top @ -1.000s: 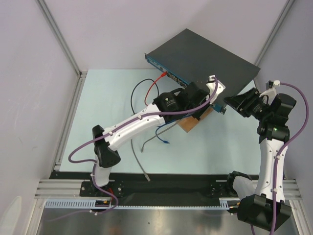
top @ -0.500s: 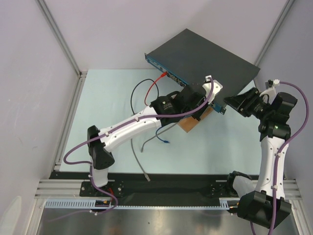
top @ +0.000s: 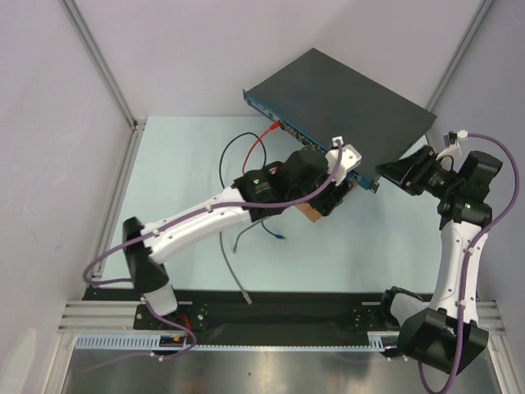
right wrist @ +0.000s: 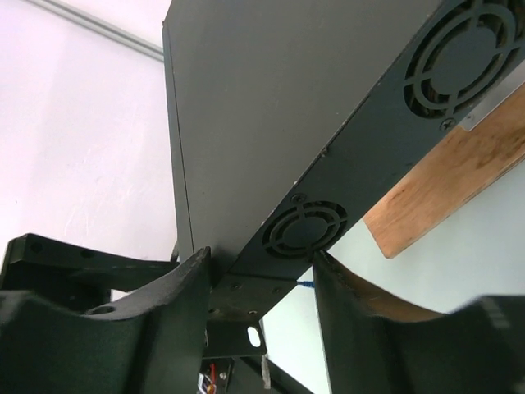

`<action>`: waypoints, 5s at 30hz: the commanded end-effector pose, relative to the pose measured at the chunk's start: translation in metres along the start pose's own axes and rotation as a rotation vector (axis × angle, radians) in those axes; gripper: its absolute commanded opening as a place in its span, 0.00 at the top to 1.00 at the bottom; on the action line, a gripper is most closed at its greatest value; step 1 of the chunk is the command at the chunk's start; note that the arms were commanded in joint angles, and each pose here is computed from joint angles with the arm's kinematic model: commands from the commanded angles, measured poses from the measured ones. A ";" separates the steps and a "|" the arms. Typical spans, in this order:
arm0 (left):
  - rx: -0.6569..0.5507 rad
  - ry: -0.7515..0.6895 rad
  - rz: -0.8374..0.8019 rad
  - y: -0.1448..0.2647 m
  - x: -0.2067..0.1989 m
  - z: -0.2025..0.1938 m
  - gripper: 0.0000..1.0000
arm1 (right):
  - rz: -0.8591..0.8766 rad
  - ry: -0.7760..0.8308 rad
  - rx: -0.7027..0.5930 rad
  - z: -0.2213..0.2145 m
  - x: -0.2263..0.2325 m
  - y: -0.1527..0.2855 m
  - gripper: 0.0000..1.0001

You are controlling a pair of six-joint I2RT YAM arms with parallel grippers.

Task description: Insert the plug into the switch port

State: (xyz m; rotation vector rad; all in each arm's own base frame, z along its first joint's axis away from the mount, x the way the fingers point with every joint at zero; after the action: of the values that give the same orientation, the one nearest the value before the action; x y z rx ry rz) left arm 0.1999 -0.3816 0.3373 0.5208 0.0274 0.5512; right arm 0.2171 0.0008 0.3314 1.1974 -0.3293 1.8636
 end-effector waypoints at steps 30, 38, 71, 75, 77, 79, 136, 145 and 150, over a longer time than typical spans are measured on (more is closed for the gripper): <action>0.316 0.900 0.293 0.123 0.184 -0.260 0.39 | -0.011 0.255 -0.036 0.040 0.030 0.037 0.00; 0.367 0.840 0.224 0.070 0.203 -0.274 0.37 | -0.022 0.249 -0.033 0.038 0.030 0.039 0.00; 0.498 0.872 0.413 0.081 0.218 -0.291 1.00 | -0.035 0.263 -0.047 0.043 0.029 0.042 0.00; 0.442 0.972 0.370 0.113 0.214 -0.294 1.00 | -0.038 0.303 -0.092 0.047 0.038 0.046 0.00; 0.373 0.969 0.350 0.125 0.212 -0.287 1.00 | -0.017 0.324 -0.109 0.049 0.044 0.046 0.00; 0.295 0.940 0.370 0.139 0.207 -0.273 1.00 | 0.000 0.332 -0.115 0.052 0.047 0.046 0.00; -0.390 -0.271 0.114 0.173 0.062 -0.045 1.00 | 0.581 0.327 0.158 -0.019 0.172 -0.021 0.39; -0.368 -0.264 0.113 0.167 0.062 -0.045 1.00 | 0.640 0.400 0.228 -0.021 0.173 -0.026 1.00; -0.361 -0.209 0.084 0.170 0.059 -0.040 0.68 | 0.643 0.503 0.240 -0.020 0.174 -0.024 1.00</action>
State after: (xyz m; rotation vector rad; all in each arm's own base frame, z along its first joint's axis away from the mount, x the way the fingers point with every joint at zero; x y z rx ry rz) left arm 0.1649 -0.2063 0.3700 0.3051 -0.3099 0.5794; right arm 0.2031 0.1181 0.4485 0.9335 -0.2690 2.6477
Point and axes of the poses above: each gripper's point midway between its finger pads, its own y axis back along the fingers, its own x axis along the line the jaws close on, z = x × y, the point moved 9 cm from there along y, back along the fingers, and after that the axes turned 6 degrees about -y, right-handed, at the moved point
